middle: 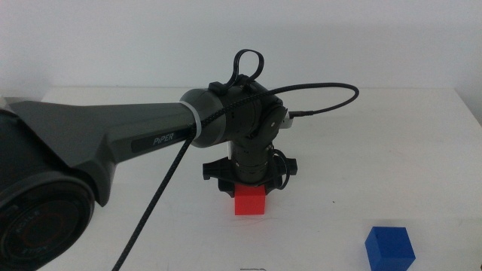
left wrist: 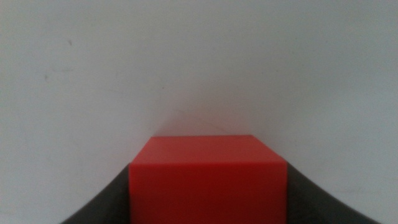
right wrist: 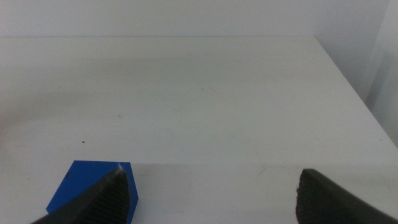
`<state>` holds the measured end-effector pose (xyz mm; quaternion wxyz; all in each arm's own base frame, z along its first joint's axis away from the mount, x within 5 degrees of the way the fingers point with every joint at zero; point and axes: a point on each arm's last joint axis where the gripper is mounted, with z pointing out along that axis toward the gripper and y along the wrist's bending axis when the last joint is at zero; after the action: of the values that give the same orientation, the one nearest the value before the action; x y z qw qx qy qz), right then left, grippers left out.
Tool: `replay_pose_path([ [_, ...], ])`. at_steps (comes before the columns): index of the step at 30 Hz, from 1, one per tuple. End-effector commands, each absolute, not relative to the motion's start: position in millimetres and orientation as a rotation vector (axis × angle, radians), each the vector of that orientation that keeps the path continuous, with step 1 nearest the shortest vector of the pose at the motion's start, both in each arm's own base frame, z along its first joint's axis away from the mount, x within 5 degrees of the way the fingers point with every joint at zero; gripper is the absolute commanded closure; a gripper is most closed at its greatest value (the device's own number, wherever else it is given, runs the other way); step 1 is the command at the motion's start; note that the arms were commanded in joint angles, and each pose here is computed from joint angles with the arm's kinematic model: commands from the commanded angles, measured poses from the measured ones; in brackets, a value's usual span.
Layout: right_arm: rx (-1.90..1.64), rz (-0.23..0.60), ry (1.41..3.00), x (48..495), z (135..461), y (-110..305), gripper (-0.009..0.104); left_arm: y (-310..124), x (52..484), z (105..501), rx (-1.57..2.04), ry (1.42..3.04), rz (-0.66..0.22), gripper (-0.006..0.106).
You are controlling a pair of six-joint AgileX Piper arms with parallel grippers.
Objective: Stack red cubes first, then green, then blue cubes in a specific spot.
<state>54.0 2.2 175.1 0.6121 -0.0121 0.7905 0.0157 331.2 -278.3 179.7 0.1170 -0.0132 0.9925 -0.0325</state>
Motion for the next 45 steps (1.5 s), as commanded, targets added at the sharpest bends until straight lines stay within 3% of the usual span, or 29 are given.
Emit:
replay_pose_path([
  [1, -0.037, 0.018, 1.710, 53, 189, 2, 0.015, -280, 332, 206, -0.013, 2.836, -0.157, 0.043],
  [6, -0.037, 0.018, 1.710, 53, 189, 2, 0.015, -279, 332, 208, 0.065, 2.826, -0.137, 0.016],
  [9, -0.037, 0.018, 1.710, 53, 189, 2, 0.015, -276, 330, 218, 0.091, 2.813, -0.142, 0.007],
  [16, -0.037, 0.018, 1.710, 53, 189, 2, 0.015, -251, 308, 294, 0.199, 2.697, -0.135, 0.007],
  [21, -0.037, 0.018, 1.710, 53, 189, 2, 0.015, -213, 284, 350, 0.282, 2.602, 0.008, 0.007],
  [25, -0.037, 0.018, 1.710, 53, 189, 2, 0.015, -171, 277, 370, 0.198, 2.671, 0.109, 0.007],
  [26, -0.037, 0.018, 1.710, 53, 189, 2, 0.015, -162, 277, 373, 0.201, 2.668, 0.100, 0.007],
  [31, -0.037, 0.018, 1.711, 53, 189, 2, 0.015, -101, 269, 371, 0.091, 2.748, 0.046, 0.007],
  [37, -0.037, 0.018, 1.711, 53, 189, 2, 0.015, -27, 251, 348, -0.107, 2.854, 0.042, 0.007],
  [45, -0.037, 0.018, 1.711, 53, 189, 2, 0.015, 18, 242, 321, -0.137, 2.899, -0.063, 0.007],
])
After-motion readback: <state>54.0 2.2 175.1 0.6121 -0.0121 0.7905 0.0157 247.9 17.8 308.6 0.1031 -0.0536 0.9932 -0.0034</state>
